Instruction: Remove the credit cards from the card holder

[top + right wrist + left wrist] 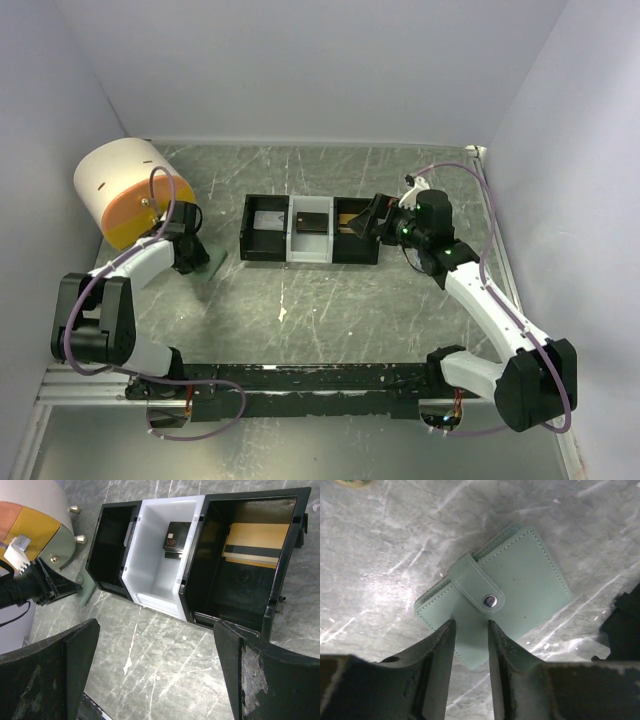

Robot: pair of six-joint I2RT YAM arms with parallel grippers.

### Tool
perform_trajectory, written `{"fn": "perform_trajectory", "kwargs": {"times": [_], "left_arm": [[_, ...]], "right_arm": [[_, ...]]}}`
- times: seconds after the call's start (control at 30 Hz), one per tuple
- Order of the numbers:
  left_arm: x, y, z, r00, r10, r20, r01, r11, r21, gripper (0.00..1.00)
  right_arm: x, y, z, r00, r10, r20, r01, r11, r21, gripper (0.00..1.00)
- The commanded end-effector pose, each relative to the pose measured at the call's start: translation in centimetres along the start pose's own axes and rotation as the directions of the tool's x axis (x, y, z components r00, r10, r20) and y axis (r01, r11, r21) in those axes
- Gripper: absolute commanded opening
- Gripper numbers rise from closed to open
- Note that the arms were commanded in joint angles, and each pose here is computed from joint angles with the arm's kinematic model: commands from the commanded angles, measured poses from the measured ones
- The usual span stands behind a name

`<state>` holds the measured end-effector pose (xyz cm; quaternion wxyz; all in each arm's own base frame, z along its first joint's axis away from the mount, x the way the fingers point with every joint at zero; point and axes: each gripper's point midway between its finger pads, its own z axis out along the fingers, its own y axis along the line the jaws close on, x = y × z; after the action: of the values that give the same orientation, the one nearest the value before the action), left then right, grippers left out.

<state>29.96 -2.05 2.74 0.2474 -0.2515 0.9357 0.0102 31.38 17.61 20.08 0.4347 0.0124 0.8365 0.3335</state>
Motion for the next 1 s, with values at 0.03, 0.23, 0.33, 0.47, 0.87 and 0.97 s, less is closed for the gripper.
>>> {"fn": "perform_trajectory", "kwargs": {"times": [0.03,0.23,0.33,0.47,0.87,0.97], "left_arm": [[5.6,-0.8,0.2,0.99,0.001,-0.143,0.007,0.998,0.055,0.38],[7.9,-0.8,-1.1,0.987,0.045,-0.157,-0.04,0.999,0.035,0.35],[9.2,-0.8,-2.2,0.986,0.051,-0.156,-0.046,0.998,0.035,0.34],[9.5,-0.8,-4.4,0.991,0.042,-0.13,-0.035,0.998,0.061,0.35],[0.8,-5.2,-8.2,0.99,0.073,0.119,-0.092,0.983,0.156,0.8],[1.3,-5.0,-5.4,0.994,0.106,0.041,-0.111,0.985,0.133,0.76]], "right_arm": [[-1.2,0.4,-0.1,1.0,0.021,0.018,-0.021,1.0,0.002,1.0],[-1.0,0.3,-0.2,1.0,0.023,0.016,-0.024,1.0,0.009,1.0],[-1.0,0.2,-0.2,1.0,0.022,0.019,-0.022,1.0,0.01,1.0],[-0.8,0.1,0.0,1.0,0.027,0.013,-0.027,1.0,0.008,1.0],[-0.9,1.2,0.4,1.0,0.015,-0.012,-0.016,0.999,-0.049,1.0],[-0.8,1.3,0.2,1.0,0.015,-0.02,-0.016,0.999,-0.046,1.0]]}}
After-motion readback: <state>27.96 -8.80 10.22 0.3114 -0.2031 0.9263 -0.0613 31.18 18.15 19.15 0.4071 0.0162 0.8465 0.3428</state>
